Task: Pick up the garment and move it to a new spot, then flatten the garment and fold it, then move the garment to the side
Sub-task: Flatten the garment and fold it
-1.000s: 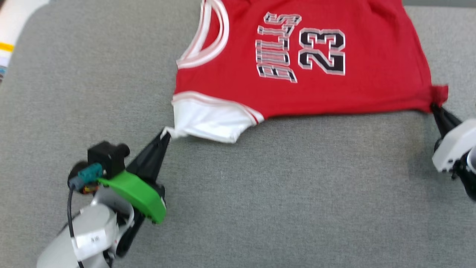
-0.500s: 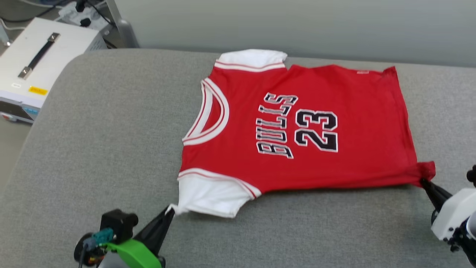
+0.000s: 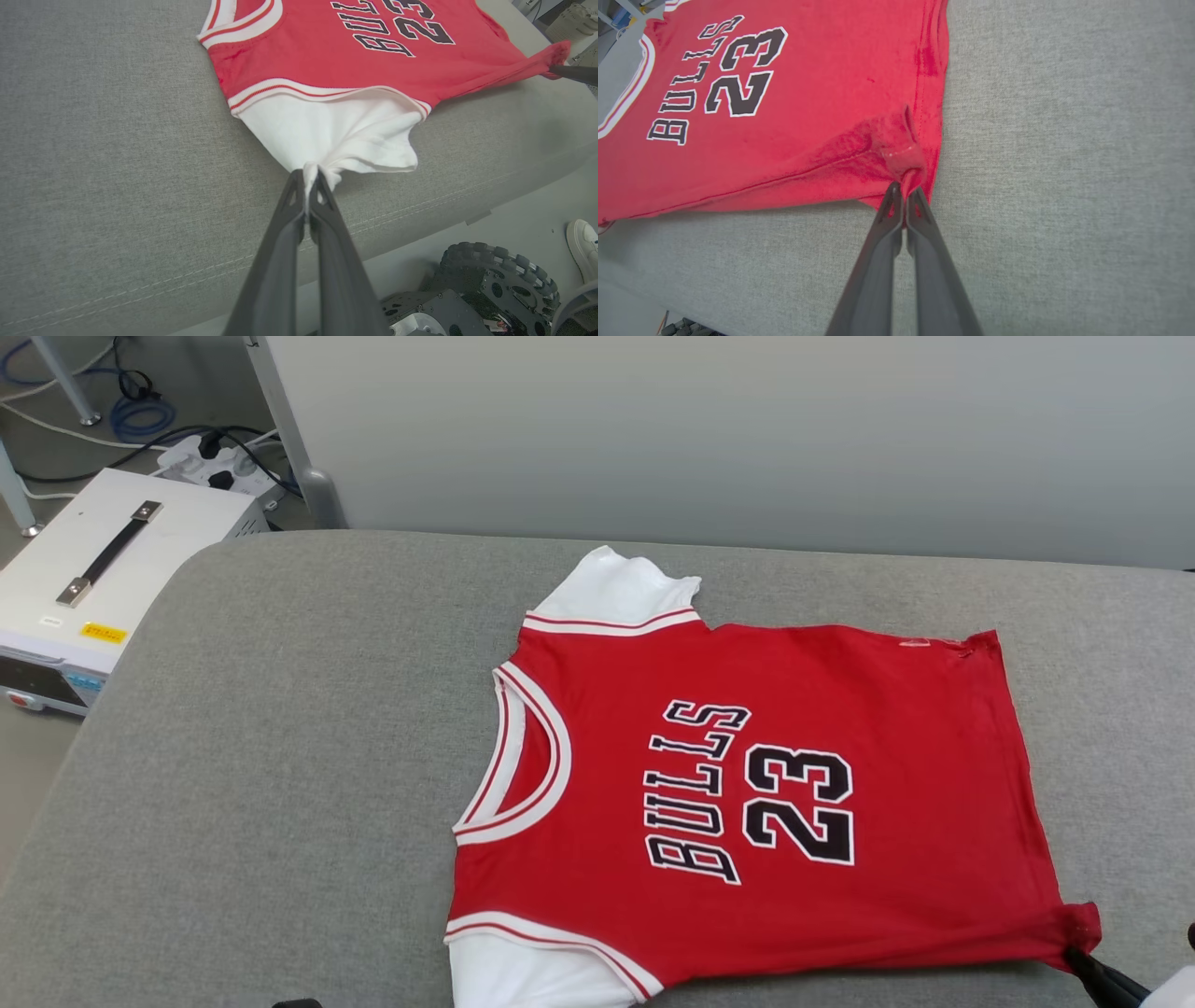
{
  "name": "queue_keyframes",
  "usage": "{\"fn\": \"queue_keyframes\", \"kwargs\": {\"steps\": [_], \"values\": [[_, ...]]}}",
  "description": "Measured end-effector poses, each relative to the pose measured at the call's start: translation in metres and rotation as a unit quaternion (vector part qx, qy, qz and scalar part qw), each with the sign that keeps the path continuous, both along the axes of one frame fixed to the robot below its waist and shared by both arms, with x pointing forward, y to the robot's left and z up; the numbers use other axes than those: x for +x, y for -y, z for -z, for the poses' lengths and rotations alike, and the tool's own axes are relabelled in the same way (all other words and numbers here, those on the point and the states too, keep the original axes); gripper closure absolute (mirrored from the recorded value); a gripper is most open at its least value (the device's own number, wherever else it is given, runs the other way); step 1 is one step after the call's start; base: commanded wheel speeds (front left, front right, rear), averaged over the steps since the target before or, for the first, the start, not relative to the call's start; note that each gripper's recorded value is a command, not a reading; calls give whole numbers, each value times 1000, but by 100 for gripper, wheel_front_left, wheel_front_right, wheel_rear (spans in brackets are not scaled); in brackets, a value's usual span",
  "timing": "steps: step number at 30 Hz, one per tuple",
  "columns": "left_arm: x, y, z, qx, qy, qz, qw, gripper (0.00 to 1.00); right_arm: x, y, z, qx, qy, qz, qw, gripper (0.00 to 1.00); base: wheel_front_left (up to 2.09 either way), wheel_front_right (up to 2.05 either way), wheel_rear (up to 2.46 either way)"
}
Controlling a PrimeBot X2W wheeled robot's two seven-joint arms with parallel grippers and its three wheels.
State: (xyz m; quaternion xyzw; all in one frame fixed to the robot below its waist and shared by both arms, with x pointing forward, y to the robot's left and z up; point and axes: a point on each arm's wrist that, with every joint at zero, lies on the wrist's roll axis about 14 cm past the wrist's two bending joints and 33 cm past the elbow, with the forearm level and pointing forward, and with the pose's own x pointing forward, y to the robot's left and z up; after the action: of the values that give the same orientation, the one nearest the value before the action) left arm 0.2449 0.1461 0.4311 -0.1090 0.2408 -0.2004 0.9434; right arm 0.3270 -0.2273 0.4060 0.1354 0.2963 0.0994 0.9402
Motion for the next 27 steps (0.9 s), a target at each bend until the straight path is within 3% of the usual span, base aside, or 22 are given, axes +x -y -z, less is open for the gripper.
{"fn": "queue_keyframes", "kwargs": {"steps": [9, 19, 20, 27], "values": [[2, -2, -12, -6, 15, -5, 1000, 100, -12, -1, -22, 30, 21, 16, 999, 100, 0, 0, 0], [73, -6, -53, -6, 99, -9, 995, 100, 5, 2, -35, 23, 39, 23, 999, 100, 0, 0, 0], [93, -5, -60, 0, 105, 2, 994, 100, 15, -1, -38, 26, 44, 23, 998, 100, 0, 0, 0], [130, 0, -46, 42, 59, 50, 996, 100, 37, 2, -35, 6, 39, 24, 999, 100, 0, 0, 0]]}}
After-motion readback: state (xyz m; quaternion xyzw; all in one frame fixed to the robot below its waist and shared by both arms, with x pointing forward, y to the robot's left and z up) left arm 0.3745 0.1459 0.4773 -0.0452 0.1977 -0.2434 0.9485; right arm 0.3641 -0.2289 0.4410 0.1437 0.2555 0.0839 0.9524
